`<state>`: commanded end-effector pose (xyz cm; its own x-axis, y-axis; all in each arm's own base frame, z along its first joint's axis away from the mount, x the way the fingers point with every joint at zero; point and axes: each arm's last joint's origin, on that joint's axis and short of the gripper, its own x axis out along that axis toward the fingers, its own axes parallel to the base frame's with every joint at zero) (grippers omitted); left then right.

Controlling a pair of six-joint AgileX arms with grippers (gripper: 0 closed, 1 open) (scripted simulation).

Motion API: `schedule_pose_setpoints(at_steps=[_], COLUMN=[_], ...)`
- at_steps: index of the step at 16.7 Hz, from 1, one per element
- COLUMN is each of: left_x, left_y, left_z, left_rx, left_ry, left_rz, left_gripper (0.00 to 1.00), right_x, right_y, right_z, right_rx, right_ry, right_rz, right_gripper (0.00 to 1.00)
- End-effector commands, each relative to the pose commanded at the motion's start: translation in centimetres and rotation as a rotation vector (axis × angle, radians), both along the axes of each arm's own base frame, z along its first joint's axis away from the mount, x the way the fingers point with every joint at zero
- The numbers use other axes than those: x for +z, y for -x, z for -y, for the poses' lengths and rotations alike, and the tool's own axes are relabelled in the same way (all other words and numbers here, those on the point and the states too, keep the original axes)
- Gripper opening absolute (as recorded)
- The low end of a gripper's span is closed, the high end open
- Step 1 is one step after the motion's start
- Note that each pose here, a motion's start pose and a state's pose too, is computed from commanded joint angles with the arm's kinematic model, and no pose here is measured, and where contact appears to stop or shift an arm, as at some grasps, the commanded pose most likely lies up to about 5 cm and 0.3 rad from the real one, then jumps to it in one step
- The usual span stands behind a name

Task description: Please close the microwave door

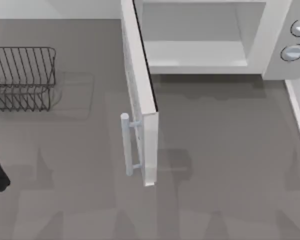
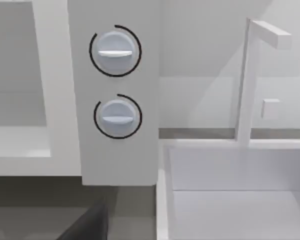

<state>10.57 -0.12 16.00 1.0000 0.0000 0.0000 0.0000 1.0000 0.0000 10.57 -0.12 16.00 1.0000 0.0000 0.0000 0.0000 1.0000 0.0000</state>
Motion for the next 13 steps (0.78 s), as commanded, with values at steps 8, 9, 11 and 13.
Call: schedule_pose_setpoints(at_steps=[8, 9, 11, 13], left_x=[2.4, 3.2, 5.1, 7.2], left_y=[-0.5, -0.7, -1.5, -2.7], left_z=[0.8, 1.0, 1.5, 2.2], left_rx=[-0.11, -0.143, -0.22, -0.312], left_ry=[-0.095, -0.125, -0.193, -0.267], left_rz=[-0.181, -0.233, -0.346, -0.464], left_gripper=[1.0, 1.0, 1.0, 1.0], right_x=[0.0, 0.0, 0.0, 0.0], right_y=[0.0, 0.0, 0.0, 0.0], right_z=[0.0, 0.0, 0.0, 0.0], right_rx=[0.0, 0.0, 0.0, 0.0], right_ry=[0.0, 0.0, 0.0, 0.0], right_rz=[0.0, 0.0, 0.0, 0.0], right_gripper=[1.0, 1.0, 1.0, 1.0])
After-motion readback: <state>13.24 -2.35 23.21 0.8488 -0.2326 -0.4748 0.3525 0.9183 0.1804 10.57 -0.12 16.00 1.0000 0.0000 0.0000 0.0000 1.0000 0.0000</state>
